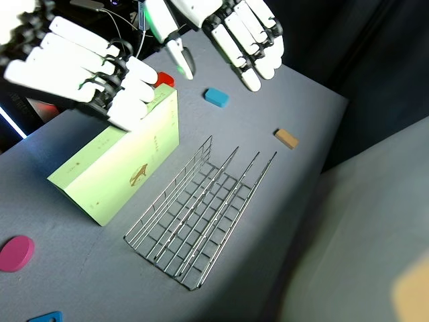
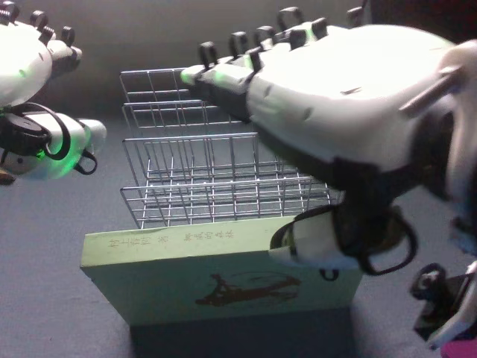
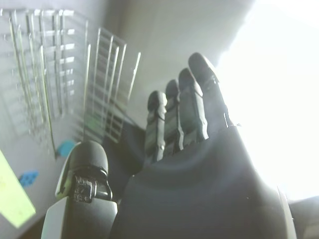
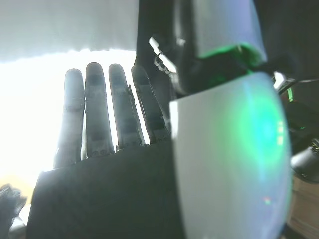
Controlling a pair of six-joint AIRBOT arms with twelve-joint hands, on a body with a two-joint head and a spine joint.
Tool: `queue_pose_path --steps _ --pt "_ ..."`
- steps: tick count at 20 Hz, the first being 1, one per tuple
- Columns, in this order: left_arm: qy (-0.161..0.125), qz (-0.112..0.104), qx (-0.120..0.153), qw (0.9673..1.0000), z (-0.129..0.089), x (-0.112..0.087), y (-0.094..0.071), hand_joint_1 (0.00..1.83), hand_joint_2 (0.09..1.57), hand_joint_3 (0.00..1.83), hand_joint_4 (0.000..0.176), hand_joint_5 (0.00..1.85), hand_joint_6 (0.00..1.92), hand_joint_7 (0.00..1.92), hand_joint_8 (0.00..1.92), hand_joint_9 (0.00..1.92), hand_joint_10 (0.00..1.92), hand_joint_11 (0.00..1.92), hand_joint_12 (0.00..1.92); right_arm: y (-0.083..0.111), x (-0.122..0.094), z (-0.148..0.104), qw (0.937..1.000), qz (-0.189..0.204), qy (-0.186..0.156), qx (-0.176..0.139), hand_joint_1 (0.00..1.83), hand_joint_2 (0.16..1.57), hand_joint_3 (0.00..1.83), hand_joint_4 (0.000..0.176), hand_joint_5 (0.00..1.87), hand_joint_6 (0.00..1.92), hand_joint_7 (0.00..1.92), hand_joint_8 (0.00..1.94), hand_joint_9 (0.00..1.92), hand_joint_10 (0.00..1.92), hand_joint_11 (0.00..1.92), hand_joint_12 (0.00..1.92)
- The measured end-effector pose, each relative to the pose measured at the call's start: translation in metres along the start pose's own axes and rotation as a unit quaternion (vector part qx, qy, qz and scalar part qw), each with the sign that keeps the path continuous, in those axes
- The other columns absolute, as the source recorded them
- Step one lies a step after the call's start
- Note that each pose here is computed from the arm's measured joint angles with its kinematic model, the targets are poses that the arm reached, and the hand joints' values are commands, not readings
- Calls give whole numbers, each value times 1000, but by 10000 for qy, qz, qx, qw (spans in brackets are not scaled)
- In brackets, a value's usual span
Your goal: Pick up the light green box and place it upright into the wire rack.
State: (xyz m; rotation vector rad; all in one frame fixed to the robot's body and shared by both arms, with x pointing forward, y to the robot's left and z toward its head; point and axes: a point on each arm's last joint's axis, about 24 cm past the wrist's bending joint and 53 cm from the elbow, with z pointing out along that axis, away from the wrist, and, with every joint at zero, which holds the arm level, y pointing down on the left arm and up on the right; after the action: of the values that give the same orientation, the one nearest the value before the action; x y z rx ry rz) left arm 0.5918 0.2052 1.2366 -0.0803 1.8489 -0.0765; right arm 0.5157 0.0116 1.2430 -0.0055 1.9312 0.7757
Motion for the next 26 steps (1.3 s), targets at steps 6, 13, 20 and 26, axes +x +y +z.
queue_pose_path --steps 6,13,20,26 --pt "-34 611 -65 9981 10 -5 12 23 1404 8 0 175 14 141 4 128 15 0 714 -2 40 18 9941 547 846 394 1230 875 0 0 48 1 76 0 109 0 0 136" --pt "-57 662 -160 9977 9 -7 25 25 1410 4 0 189 10 157 5 140 13 0 771 -17 52 35 9905 601 1008 720 1235 876 0 0 42 0 74 0 109 0 0 131" --pt "-59 771 -134 9969 9 -7 24 28 1399 0 0 190 5 163 3 138 8 0 751 -21 64 46 9896 535 1108 743 1234 876 0 0 37 0 67 0 102 0 0 125" --pt "-42 761 -126 9970 9 -6 24 0 1407 1 0 179 0 155 0 127 3 0 745 -16 71 51 9892 589 1154 687 1220 873 0 0 31 0 63 0 100 0 0 115"
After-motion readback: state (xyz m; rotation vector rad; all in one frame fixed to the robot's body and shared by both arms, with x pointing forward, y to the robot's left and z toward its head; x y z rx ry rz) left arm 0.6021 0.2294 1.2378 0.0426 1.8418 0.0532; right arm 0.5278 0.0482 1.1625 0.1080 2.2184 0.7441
